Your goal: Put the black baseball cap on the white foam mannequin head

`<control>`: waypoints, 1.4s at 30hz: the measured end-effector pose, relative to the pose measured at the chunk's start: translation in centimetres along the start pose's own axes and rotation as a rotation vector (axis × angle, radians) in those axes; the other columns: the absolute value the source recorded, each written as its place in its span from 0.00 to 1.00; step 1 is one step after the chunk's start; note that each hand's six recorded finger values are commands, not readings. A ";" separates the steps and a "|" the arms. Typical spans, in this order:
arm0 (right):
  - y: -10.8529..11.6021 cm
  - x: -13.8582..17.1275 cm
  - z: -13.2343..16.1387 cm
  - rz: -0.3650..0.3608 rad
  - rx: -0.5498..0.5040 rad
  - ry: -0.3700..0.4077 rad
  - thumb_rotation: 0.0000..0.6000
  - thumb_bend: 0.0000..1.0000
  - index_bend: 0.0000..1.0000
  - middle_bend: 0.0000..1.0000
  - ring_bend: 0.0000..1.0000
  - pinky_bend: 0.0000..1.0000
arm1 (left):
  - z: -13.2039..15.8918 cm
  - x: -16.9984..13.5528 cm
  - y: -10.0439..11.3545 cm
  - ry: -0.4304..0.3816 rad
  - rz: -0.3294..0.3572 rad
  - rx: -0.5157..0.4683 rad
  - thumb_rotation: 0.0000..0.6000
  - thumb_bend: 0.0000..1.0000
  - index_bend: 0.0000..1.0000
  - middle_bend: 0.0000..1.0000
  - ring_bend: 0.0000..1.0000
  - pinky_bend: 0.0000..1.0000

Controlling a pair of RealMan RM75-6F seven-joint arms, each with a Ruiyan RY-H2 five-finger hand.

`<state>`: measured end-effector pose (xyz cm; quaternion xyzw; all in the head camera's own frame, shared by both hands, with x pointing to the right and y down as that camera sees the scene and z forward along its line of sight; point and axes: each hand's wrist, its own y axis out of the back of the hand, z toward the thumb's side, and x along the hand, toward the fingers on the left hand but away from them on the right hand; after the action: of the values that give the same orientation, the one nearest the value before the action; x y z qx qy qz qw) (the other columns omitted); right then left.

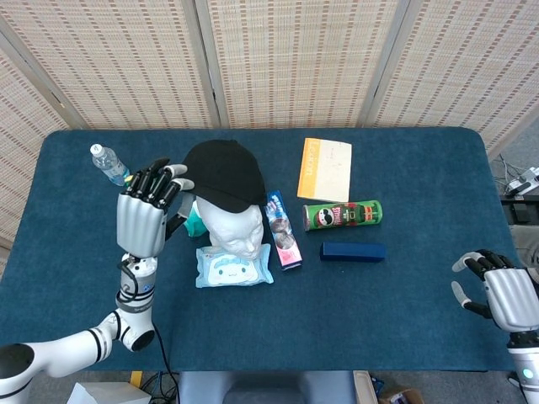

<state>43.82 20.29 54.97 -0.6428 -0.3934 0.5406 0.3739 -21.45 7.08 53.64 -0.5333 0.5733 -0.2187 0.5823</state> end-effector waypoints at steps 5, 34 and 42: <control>-0.1 -0.1 0.0 0.001 0.003 -0.003 1.00 0.37 0.46 0.40 0.28 0.33 | -1.1 -1.2 1.0 0.034 0.000 0.002 1.00 0.36 0.85 0.43 0.29 0.43; 0.0 -0.1 0.0 -0.003 -0.001 -0.006 1.00 0.37 0.46 0.40 0.28 0.33 | 3.3 -7.2 -0.3 -0.065 -0.071 -0.092 1.00 0.36 0.86 0.42 0.29 0.43; 0.1 -0.1 -0.1 -0.005 -0.005 -0.006 1.00 0.37 0.46 0.40 0.28 0.33 | 5.0 -7.5 -0.7 -0.101 -0.084 -0.094 1.00 0.36 0.86 0.42 0.29 0.43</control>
<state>43.88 20.14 54.96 -0.6411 -0.3975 0.5407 0.3724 -18.59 15.20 56.44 -0.5942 0.5298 -0.1886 0.5750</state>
